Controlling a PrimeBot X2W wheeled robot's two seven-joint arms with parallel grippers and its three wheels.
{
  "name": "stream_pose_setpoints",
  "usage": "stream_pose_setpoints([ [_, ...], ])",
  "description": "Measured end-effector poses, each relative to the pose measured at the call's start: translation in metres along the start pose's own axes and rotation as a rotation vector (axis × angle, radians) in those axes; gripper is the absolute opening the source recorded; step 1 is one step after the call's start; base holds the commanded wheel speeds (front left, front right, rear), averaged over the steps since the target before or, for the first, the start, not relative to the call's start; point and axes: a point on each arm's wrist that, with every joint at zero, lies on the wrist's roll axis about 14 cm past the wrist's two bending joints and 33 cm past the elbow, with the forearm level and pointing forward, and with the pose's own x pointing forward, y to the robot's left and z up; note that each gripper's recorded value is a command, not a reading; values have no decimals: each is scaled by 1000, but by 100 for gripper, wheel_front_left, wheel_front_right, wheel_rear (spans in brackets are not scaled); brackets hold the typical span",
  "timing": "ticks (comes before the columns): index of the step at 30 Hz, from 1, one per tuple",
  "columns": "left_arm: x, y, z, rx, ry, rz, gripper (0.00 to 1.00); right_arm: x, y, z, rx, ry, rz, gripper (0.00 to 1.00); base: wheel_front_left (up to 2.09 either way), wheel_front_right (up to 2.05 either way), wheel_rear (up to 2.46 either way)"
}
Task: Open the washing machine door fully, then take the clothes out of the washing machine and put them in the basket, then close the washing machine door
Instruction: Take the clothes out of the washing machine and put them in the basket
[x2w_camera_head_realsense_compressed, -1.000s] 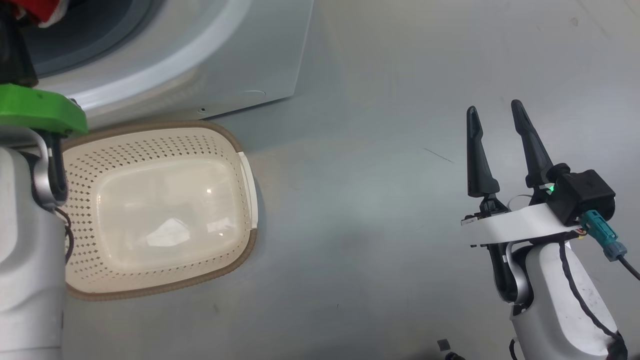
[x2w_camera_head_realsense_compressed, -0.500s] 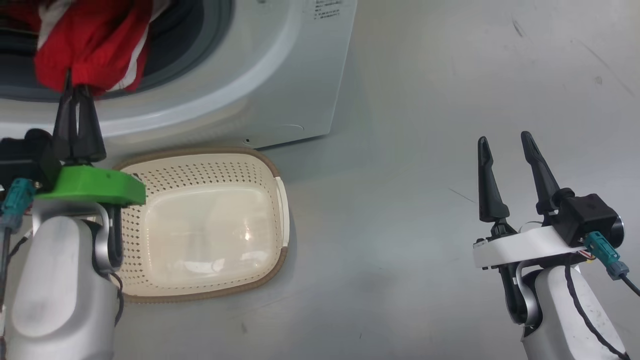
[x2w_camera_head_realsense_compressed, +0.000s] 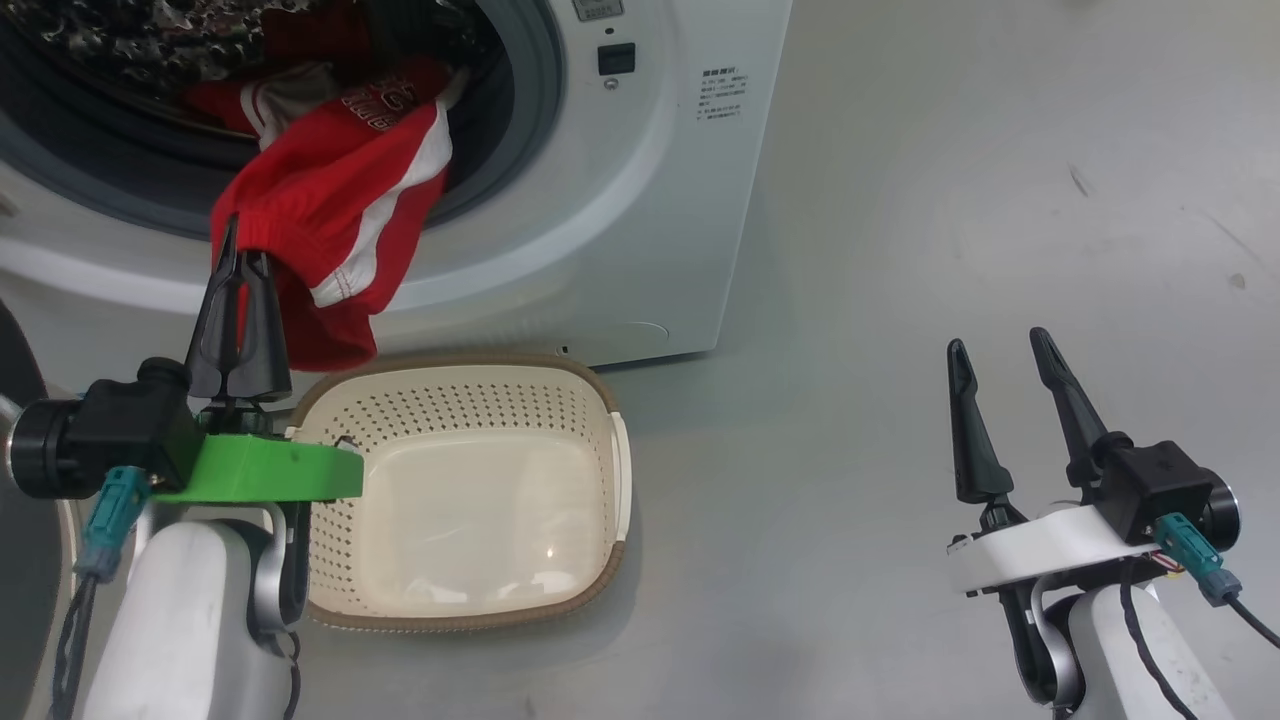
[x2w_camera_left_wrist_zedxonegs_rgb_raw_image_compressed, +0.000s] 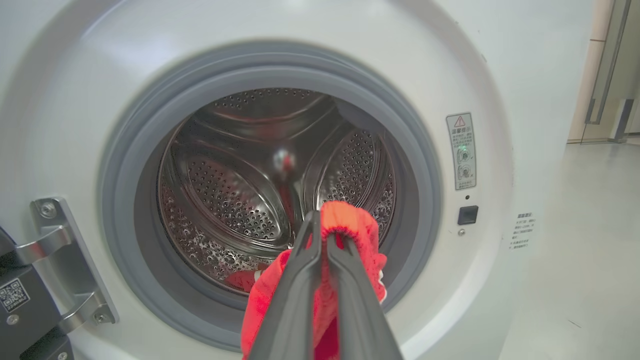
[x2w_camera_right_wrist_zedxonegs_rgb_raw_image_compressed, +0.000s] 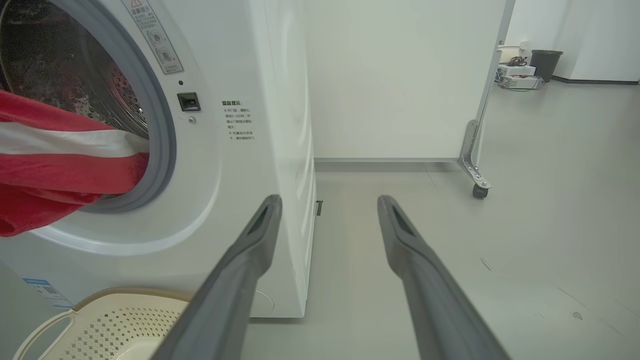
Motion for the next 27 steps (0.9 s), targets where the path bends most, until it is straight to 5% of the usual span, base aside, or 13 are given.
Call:
stream_pose_setpoints([
  [10, -32, -2, 29, 6, -57, 2, 0, -5, 28, 4, 18, -9, 80, 100, 0, 0, 0],
  [27, -75, -15, -89, -79, 377, -12, 0, -3, 31, -6, 37, 15, 92, 100, 0, 0, 0],
])
